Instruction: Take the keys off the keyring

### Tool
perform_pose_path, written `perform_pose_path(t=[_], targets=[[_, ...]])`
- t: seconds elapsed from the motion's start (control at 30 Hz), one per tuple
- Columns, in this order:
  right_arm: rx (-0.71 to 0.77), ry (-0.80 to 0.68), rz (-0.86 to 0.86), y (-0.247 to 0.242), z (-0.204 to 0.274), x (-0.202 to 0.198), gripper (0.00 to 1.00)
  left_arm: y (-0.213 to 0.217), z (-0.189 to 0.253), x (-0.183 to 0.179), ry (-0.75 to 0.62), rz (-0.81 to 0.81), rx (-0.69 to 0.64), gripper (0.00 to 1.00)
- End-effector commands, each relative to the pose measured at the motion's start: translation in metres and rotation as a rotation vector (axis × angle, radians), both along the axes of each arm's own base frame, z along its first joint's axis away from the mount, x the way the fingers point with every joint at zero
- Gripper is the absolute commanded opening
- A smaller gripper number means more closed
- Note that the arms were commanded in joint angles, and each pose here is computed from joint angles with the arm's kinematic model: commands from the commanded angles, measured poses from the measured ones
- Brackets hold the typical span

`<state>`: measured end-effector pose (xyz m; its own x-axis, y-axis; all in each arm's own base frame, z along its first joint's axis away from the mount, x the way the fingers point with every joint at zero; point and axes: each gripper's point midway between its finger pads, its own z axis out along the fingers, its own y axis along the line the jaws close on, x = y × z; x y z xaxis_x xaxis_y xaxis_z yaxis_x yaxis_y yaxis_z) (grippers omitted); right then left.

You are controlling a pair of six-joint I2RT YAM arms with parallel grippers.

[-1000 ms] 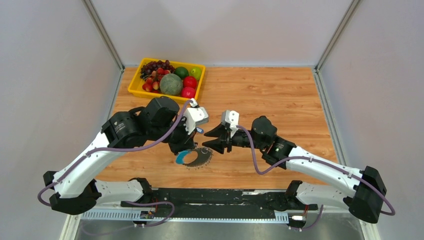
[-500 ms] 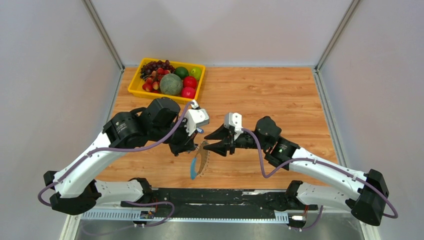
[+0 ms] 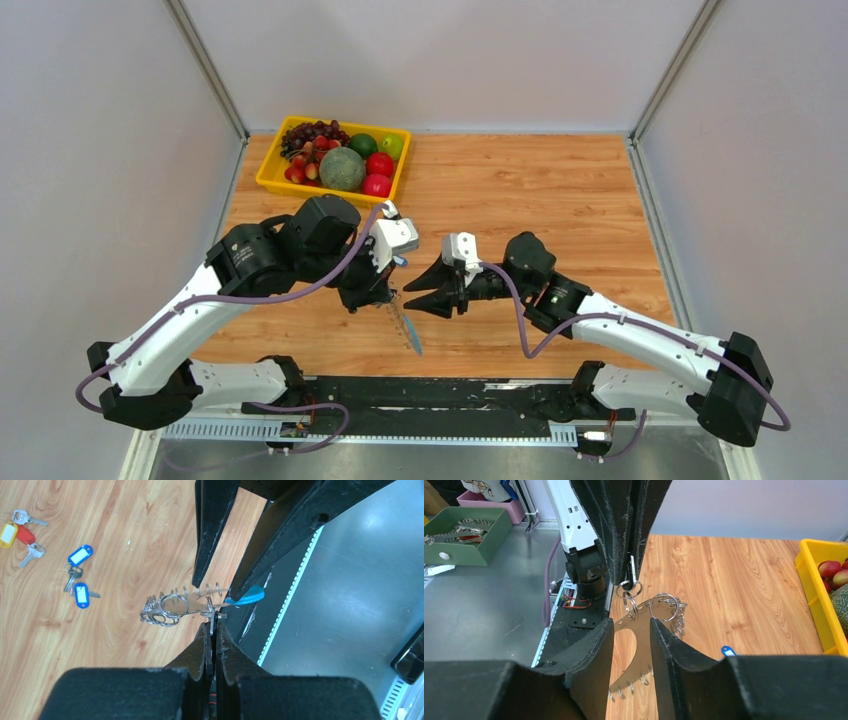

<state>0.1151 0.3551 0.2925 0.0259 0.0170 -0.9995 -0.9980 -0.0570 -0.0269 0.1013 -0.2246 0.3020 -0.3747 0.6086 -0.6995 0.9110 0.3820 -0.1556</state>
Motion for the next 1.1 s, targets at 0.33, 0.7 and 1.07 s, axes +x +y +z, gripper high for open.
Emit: perform_pose_path(t=[0.33, 0.7, 1.07], targets=[[0.087, -0.043, -0.057, -0.004, 0.033, 0.007, 0.38, -0.005, 0.016, 0.005, -0.017, 0.04, -0.049, 0.0], [0.116, -0.04, -0.132, -0.017, 0.042, 0.012, 0.4, -0.006, 0.014, 0.011, 0.013, 0.106, -0.021, 0.0], [0.163, -0.031, -0.277, -0.033, 0.048, 0.028, 0.43, -0.01, 0.011, 0.023, 0.027, 0.187, -0.015, 0.0]])
